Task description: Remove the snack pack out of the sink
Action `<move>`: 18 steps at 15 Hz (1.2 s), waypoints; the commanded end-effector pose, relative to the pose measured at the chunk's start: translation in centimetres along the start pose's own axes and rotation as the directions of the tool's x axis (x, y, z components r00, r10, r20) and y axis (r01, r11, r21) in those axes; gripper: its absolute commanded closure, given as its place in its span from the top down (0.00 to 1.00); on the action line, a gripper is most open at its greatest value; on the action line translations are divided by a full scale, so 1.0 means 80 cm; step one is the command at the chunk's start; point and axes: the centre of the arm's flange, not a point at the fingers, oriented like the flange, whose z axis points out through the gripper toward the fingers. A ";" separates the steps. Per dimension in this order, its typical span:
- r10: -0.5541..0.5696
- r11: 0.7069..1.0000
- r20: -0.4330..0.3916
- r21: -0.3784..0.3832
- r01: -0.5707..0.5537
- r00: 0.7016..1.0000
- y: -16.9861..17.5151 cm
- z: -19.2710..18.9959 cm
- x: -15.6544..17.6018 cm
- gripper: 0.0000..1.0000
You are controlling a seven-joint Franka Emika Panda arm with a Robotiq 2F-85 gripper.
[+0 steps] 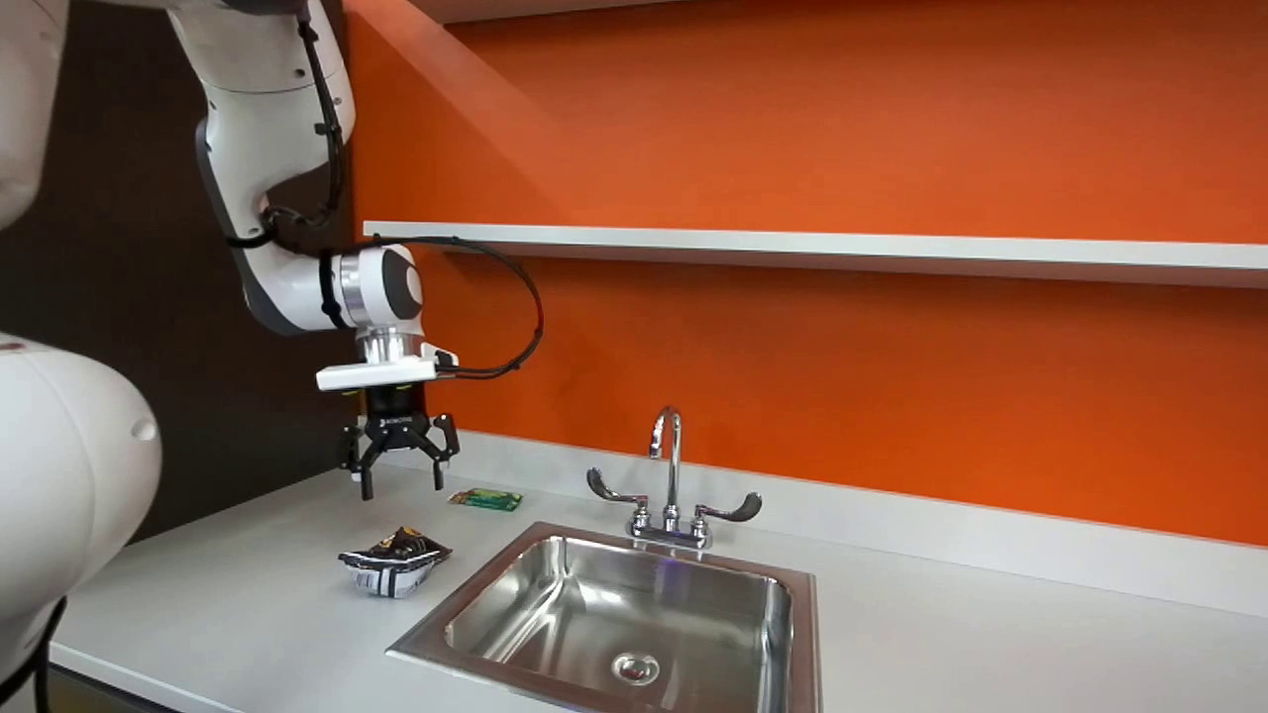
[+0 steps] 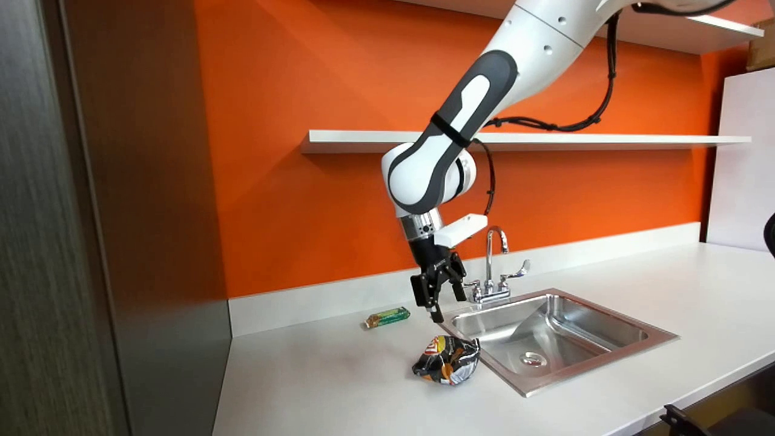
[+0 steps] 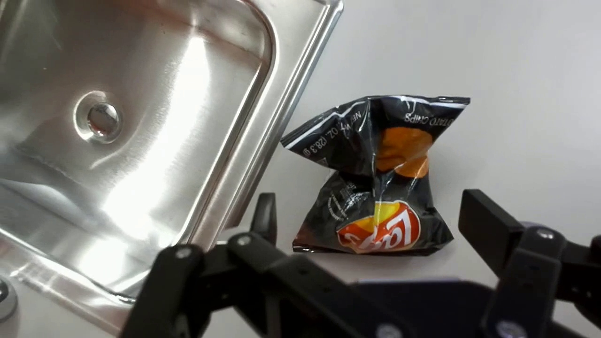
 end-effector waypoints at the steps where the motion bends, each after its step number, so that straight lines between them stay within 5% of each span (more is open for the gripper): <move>1: 0.089 0.995 -0.028 0.042 -0.087 0.996 -0.008 -0.039 -0.045 1.00; 5: 0.217 0.974 -0.072 0.074 -0.212 0.973 -0.017 -0.067 -0.080 1.00; 15: 0.492 0.871 -0.130 0.094 -0.483 0.861 -0.035 -0.102 -0.197 1.00; 16: 0.445 0.895 -0.125 0.084 -0.437 0.887 -0.028 -0.094 -0.159 1.00; 18: 0.460 0.888 -0.134 0.089 -0.452 0.878 -0.030 -0.097 -0.175 1.00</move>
